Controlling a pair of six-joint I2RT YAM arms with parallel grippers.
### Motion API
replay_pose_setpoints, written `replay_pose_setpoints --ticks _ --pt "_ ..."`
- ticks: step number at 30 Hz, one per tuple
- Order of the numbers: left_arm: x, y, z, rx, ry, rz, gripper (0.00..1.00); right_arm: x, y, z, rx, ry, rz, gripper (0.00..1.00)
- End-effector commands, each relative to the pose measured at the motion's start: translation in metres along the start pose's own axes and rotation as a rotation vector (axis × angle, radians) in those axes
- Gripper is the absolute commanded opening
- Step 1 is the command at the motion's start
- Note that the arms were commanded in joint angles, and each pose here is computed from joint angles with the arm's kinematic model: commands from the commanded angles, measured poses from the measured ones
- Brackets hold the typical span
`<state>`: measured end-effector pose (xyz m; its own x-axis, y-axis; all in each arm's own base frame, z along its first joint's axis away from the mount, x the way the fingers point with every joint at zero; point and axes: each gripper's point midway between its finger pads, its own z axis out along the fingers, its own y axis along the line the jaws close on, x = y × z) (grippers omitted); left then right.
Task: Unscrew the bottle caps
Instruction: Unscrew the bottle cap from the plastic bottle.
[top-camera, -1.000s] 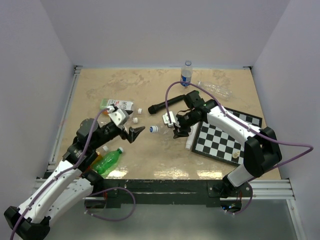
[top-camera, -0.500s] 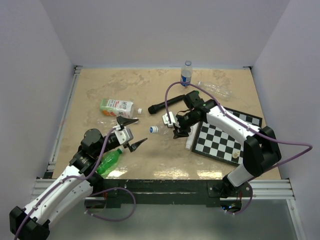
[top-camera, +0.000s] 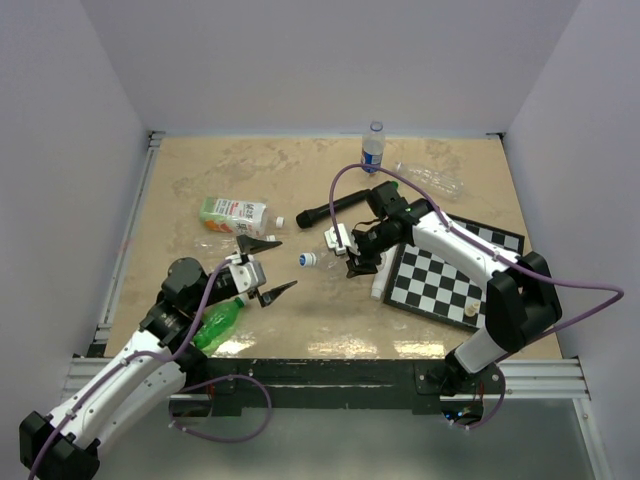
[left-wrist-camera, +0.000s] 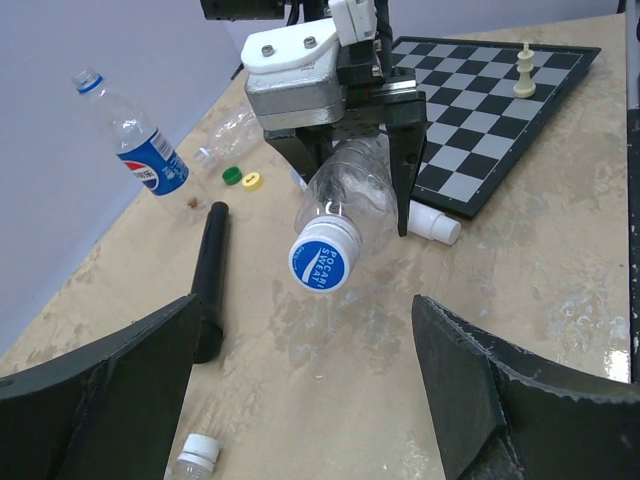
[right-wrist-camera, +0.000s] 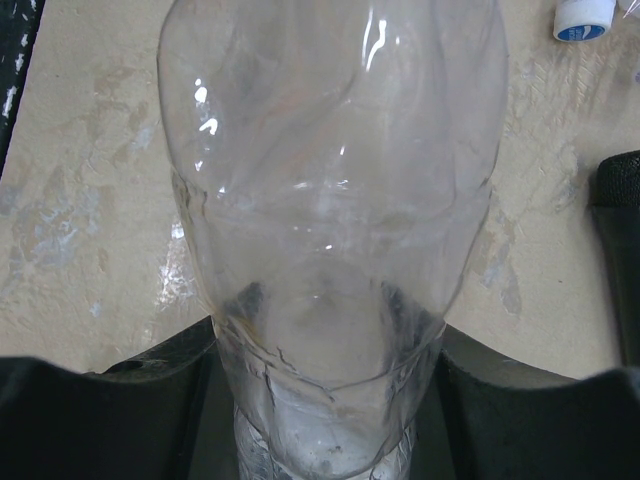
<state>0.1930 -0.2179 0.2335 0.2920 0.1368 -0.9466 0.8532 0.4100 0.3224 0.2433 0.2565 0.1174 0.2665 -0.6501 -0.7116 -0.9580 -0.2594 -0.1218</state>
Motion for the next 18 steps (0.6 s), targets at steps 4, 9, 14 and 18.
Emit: replay_pose_setpoints --ticks 4,9,14,18 --pt "-0.0133 -0.0023 0.0030 0.032 -0.063 0.048 0.90 -0.0127 -0.0048 -0.0048 0.008 -0.028 -0.034 0.09" --pt "-0.0117 -0.0045 0.0034 0.043 -0.061 0.045 0.89 -0.0123 -0.0044 -0.0045 0.007 -0.027 -0.033 0.09" --pt "-0.0104 -0.0091 0.0048 0.070 -0.068 0.044 0.86 -0.0124 -0.0040 -0.0045 0.006 -0.028 -0.034 0.09" --pt "-0.0105 -0.0101 0.0051 0.076 -0.068 0.040 0.85 -0.0120 -0.0037 -0.0041 0.003 -0.027 -0.033 0.09"
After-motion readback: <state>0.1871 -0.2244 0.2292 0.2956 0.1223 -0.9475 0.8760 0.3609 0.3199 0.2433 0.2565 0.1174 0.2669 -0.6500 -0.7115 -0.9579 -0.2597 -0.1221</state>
